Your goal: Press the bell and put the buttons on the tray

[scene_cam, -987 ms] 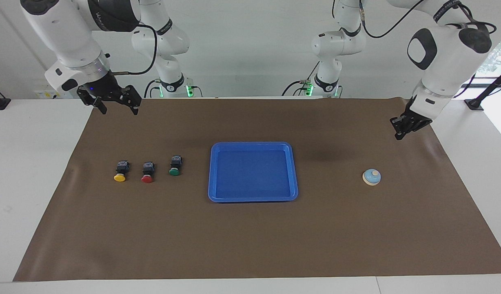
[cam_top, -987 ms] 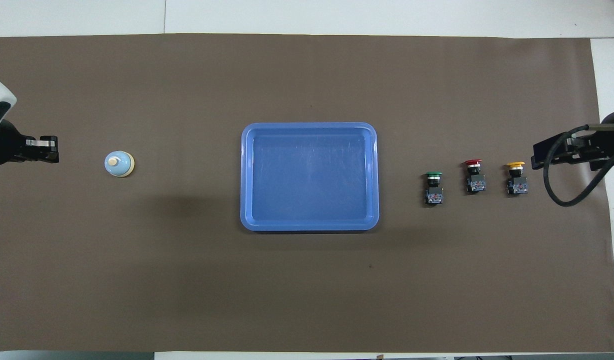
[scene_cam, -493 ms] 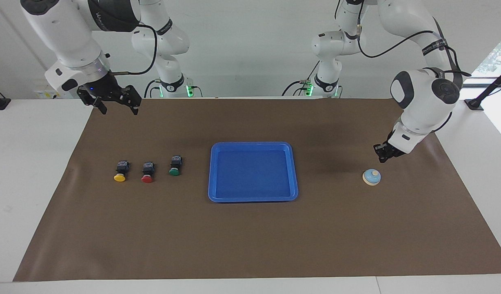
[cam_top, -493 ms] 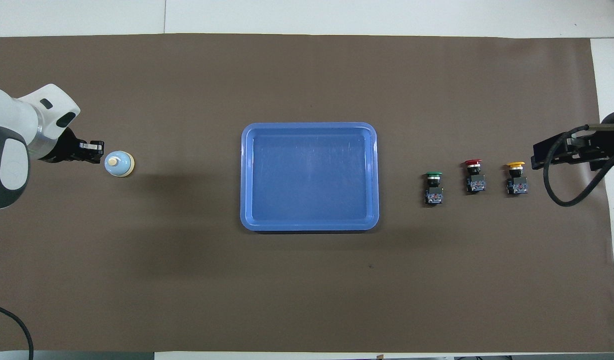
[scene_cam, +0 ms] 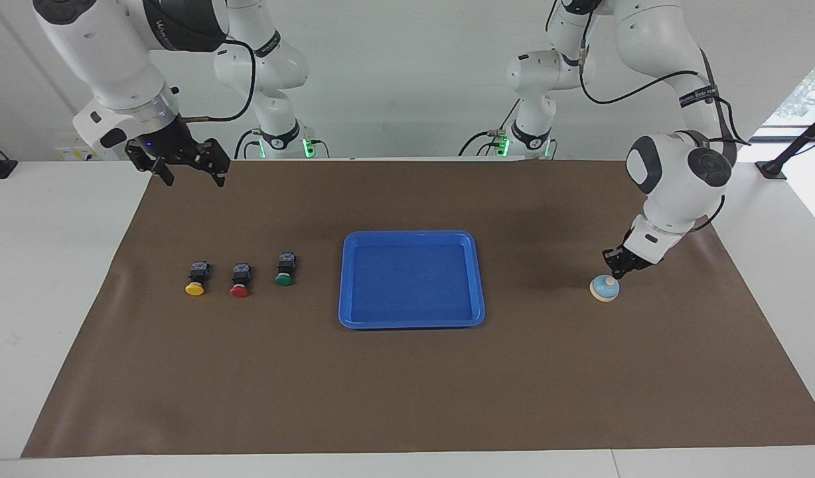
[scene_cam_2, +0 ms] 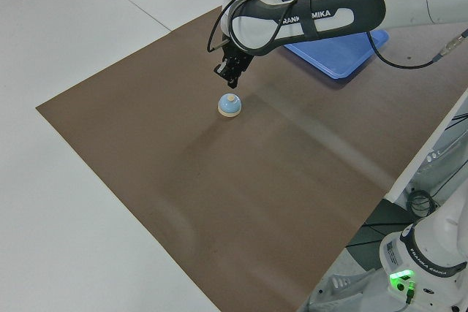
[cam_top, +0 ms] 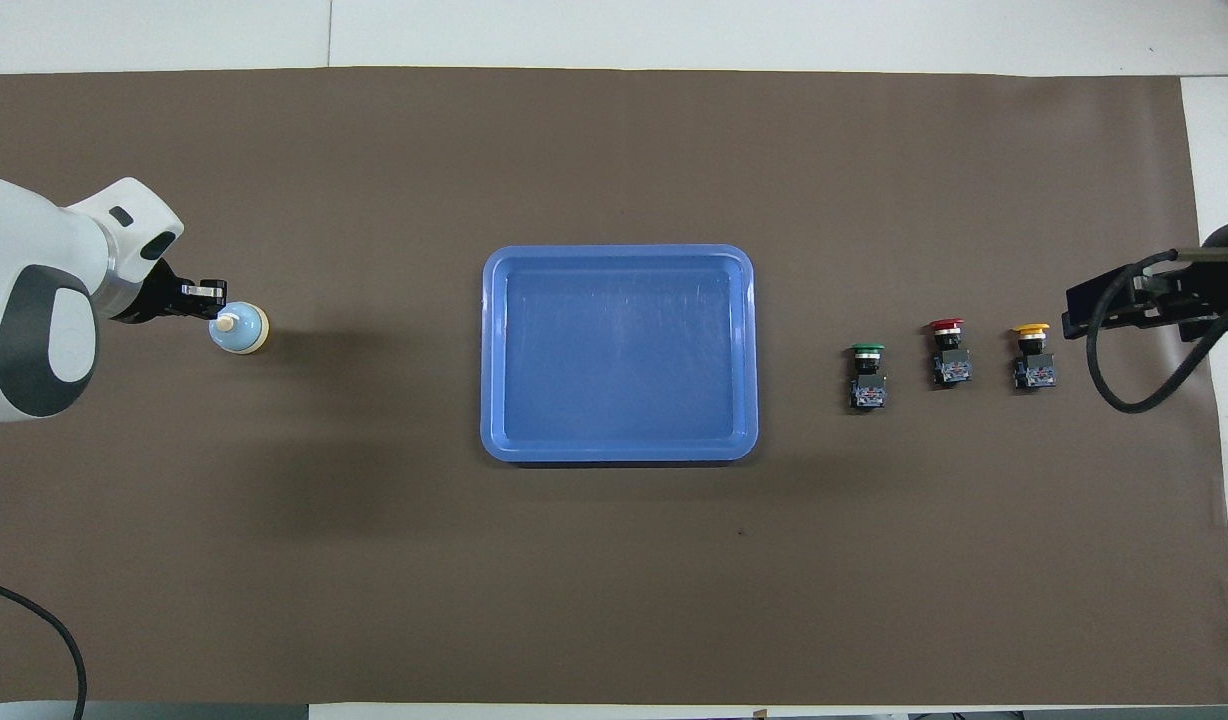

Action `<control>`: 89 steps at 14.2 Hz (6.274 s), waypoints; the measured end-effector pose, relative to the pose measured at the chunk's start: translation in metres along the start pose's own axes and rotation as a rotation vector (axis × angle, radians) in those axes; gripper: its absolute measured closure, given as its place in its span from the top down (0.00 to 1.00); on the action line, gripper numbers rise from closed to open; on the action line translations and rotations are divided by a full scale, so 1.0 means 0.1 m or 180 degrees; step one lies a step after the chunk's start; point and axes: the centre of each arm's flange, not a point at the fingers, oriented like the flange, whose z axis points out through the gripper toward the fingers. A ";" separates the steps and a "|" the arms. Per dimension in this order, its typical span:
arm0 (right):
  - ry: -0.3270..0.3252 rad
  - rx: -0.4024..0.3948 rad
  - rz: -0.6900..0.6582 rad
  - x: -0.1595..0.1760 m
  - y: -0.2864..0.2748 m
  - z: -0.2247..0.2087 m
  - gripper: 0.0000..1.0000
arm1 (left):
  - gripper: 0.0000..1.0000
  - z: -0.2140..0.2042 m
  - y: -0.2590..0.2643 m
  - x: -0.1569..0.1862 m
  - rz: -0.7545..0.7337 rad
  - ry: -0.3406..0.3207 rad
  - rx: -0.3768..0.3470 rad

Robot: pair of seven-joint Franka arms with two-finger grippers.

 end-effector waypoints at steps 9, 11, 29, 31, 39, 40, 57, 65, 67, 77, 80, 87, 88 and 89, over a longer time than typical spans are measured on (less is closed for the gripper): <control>0.0000 0.0000 0.0000 0.00 0.00 0.00 1.00 | 0.01 0.34 0.01 -0.02 0.0008 -0.0002 -0.0008; 0.0000 0.0000 0.0000 0.00 0.00 0.00 1.00 | 0.01 0.32 0.01 -0.02 0.0009 -0.0052 -0.0010; 0.0000 0.0000 0.0000 0.00 0.00 0.00 1.00 | 1.00 -1.94 0.49 -0.60 0.0254 -0.0604 0.0034; 0.0000 0.0000 0.0000 0.00 0.00 0.00 1.00 | 1.00 -1.95 0.55 -0.61 0.0290 -0.0619 0.0036; 0.0000 0.0000 0.0000 0.00 0.00 0.00 1.00 | 1.00 -2.06 0.51 -0.63 0.0263 -0.0675 0.0034; 0.0000 0.0000 0.0000 0.00 0.00 0.00 1.00 | 1.00 -2.06 0.52 -0.63 0.0270 -0.0676 0.0035; 0.0000 0.0000 0.0000 0.00 0.00 0.00 1.00 | 1.00 -2.06 0.55 -0.63 0.0274 -0.0680 0.0038; 0.0201 0.0017 0.0097 0.05 0.17 -0.02 1.00 | 1.00 -2.06 0.55 -0.63 0.0273 -0.0680 0.0038; 0.0297 0.0026 0.0202 0.15 0.37 0.18 1.00 | 1.00 -2.06 0.55 -0.63 0.0273 -0.0680 0.0038; 0.0360 0.0032 0.0295 0.75 0.97 2.27 1.00 | 1.00 -2.06 0.55 -0.63 0.0272 -0.0680 0.0039; 0.0251 0.0034 0.0099 0.67 0.94 2.45 1.00 | 1.00 -2.06 0.55 -0.63 0.0272 -0.0680 0.0039; 0.0021 0.0059 0.0061 0.49 0.99 2.80 1.00 | 1.00 -2.06 0.55 -0.63 0.0272 -0.0680 0.0039; 0.0006 0.0063 0.0052 0.46 1.04 2.84 1.00 | 1.00 -2.06 0.55 -0.63 0.0272 -0.0680 0.0039; 0.0019 0.0064 0.0042 0.45 1.09 2.88 1.00 | 1.00 -2.06 0.55 -0.63 0.0272 -0.0680 0.0039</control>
